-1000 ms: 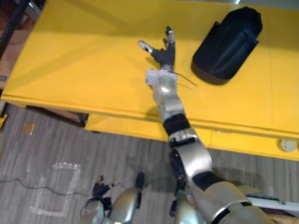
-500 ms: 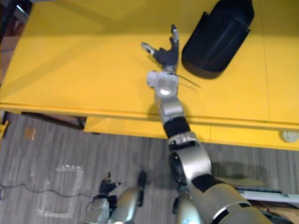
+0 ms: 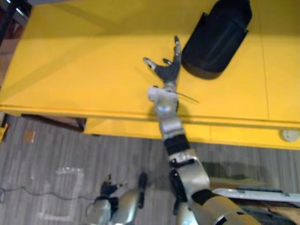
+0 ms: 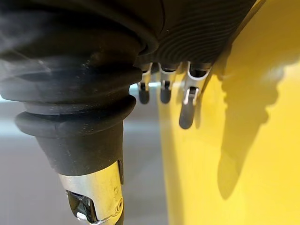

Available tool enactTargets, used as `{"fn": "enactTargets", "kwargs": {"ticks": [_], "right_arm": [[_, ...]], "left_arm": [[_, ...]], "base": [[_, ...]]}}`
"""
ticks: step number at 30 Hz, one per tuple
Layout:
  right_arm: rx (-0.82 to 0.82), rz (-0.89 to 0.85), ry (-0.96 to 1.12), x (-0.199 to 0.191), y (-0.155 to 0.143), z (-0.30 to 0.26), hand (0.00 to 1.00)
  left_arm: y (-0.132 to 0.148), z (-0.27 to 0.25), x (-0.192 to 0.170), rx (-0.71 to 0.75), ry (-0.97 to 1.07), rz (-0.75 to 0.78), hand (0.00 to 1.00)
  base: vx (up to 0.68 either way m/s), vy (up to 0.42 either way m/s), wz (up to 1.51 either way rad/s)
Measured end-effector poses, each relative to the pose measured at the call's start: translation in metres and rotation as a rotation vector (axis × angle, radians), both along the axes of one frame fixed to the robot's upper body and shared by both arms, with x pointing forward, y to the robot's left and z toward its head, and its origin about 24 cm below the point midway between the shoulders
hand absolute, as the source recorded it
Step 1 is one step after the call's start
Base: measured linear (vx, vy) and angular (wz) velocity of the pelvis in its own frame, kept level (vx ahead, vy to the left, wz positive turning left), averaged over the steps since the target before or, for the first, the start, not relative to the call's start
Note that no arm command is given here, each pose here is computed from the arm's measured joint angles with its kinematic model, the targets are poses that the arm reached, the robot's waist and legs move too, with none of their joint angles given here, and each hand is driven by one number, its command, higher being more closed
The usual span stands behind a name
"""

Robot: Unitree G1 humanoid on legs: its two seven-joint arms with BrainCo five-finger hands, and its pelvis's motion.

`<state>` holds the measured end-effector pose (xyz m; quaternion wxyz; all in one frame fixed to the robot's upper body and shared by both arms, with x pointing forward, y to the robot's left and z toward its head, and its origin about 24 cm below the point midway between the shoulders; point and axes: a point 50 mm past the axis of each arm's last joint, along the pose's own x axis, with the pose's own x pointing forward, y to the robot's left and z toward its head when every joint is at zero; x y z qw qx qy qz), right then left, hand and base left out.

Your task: Walk over and take plastic housings, then place them on the shelf

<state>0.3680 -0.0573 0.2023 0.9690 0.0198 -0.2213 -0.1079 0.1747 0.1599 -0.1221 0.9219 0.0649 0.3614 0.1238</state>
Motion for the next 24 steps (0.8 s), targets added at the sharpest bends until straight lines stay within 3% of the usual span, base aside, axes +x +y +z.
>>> {"fn": "enactTargets", "kwargs": {"ticks": [24], "right_arm": [[0.087,-0.136,0.057,-0.021,-0.032,-0.041,0.00]], "left_arm": [[-0.002,-0.006,-0.007,0.019,0.044,0.018,0.00]], "base": [[0.00,0.000,0.00]]}}
